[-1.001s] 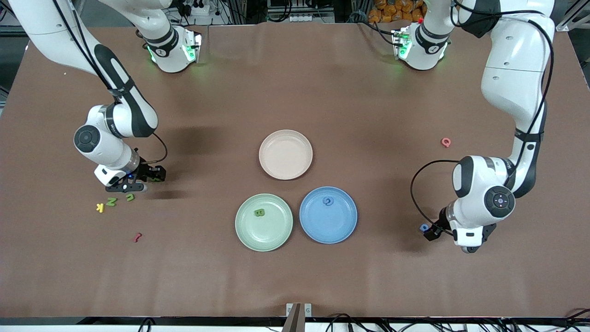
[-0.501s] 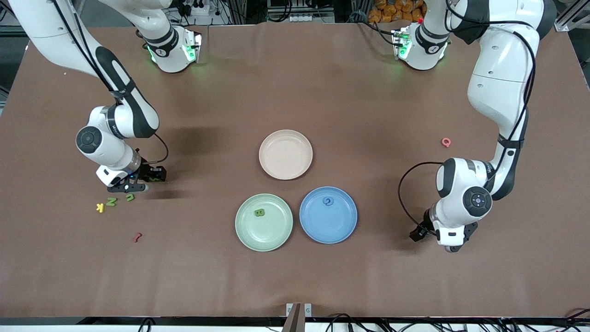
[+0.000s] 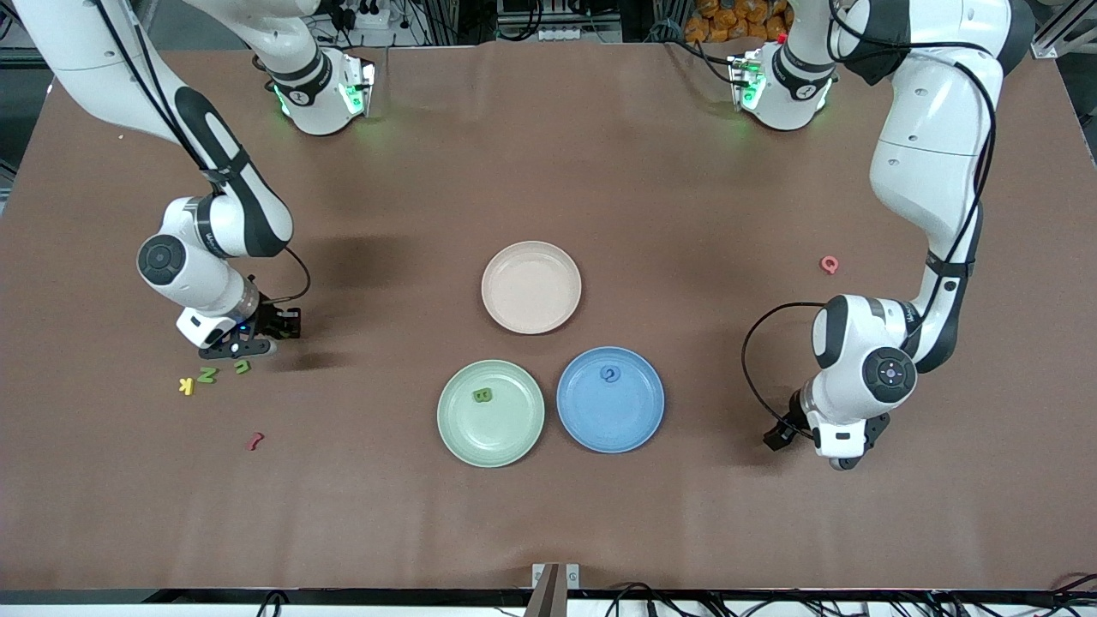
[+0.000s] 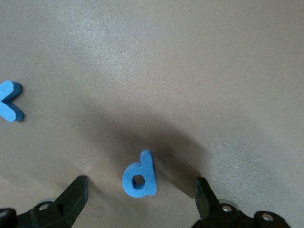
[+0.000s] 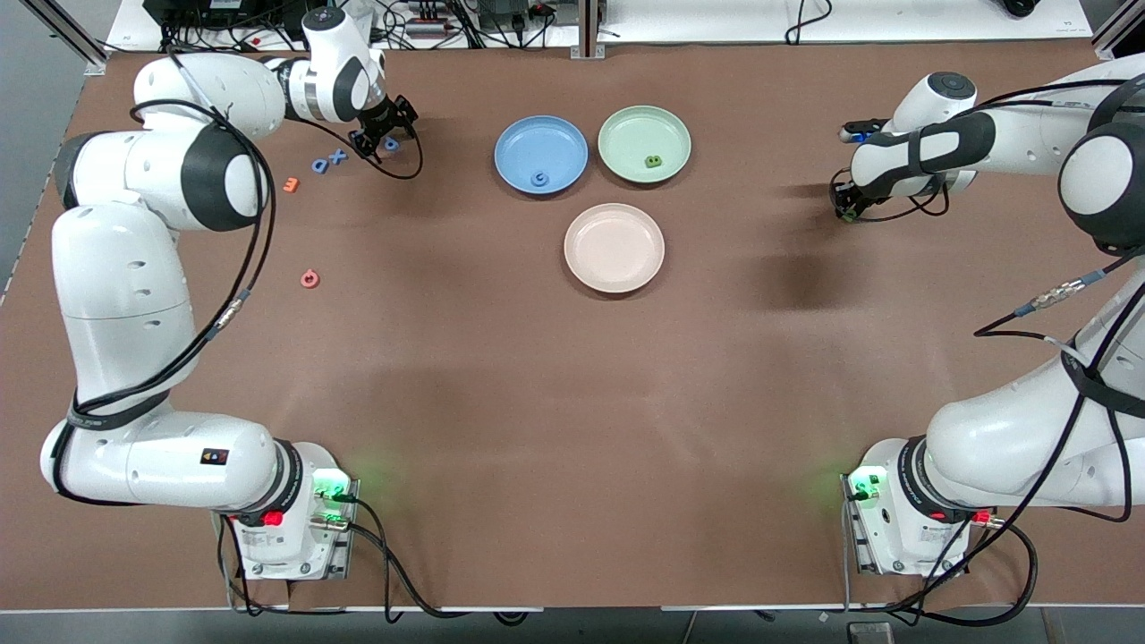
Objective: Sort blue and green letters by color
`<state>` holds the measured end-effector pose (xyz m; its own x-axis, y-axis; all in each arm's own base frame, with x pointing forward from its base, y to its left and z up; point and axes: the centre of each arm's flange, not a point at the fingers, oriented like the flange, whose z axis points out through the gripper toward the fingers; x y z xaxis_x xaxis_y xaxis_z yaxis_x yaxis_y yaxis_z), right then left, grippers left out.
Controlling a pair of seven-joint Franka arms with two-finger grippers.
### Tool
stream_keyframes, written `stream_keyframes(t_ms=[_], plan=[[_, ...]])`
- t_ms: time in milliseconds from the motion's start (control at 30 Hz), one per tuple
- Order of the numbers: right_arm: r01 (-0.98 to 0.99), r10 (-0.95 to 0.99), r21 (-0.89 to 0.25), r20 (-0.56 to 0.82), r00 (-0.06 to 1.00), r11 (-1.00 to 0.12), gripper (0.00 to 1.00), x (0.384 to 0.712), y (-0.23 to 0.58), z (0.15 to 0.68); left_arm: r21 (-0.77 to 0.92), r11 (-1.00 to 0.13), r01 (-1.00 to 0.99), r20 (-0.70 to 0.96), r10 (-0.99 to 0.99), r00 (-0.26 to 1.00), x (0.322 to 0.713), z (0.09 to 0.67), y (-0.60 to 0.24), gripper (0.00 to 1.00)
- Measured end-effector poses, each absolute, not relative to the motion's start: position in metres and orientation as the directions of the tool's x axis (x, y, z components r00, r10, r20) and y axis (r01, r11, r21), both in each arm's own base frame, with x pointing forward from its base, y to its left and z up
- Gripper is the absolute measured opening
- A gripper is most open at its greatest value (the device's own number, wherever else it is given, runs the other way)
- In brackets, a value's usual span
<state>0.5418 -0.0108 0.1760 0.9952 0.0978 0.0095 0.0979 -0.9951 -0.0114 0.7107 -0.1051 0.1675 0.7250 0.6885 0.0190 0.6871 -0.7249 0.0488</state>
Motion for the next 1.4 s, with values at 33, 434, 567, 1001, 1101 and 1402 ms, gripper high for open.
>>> stream_keyframes(t_ms=[33, 434, 567, 1001, 1101, 1402], plan=[[0.099, 0.099, -0.011, 0.010, 0.995, -0.995, 0.36, 0.542, -0.011, 0.176, 0.049, -0.726, 0.686, 0.019, 0.687, 0.726, 0.711, 0.168, -0.104, 1.00], [0.102, 0.102, -0.013, 0.008, 0.995, -0.995, 0.36, 0.550, -0.007, 0.183, 0.061, -0.730, 0.681, 0.031, 0.683, 0.730, 0.716, 0.175, -0.101, 0.44], [0.061, 0.061, -0.023, -0.021, 0.998, -0.998, 0.36, 0.564, 0.010, 0.199, 0.062, -0.734, 0.677, 0.033, 0.679, 0.733, 0.717, 0.176, -0.101, 0.34], [-0.159, -0.160, -0.068, 0.015, 0.987, -0.985, 0.36, 0.616, 0.152, 0.281, 0.061, -0.756, 0.651, 0.032, 0.654, 0.756, 0.716, 0.187, -0.117, 0.29], [-0.217, -0.219, -0.085, 0.020, 0.976, -0.973, 0.36, 0.622, 0.185, 0.286, 0.044, -0.764, 0.644, 0.018, 0.645, 0.764, 0.712, 0.194, -0.131, 0.29], [-0.382, -0.389, -0.155, 0.015, 0.921, -0.911, 0.36, 0.653, 0.279, 0.285, 0.009, -0.760, 0.650, -0.007, 0.650, 0.760, 0.691, 0.237, -0.206, 0.29]])
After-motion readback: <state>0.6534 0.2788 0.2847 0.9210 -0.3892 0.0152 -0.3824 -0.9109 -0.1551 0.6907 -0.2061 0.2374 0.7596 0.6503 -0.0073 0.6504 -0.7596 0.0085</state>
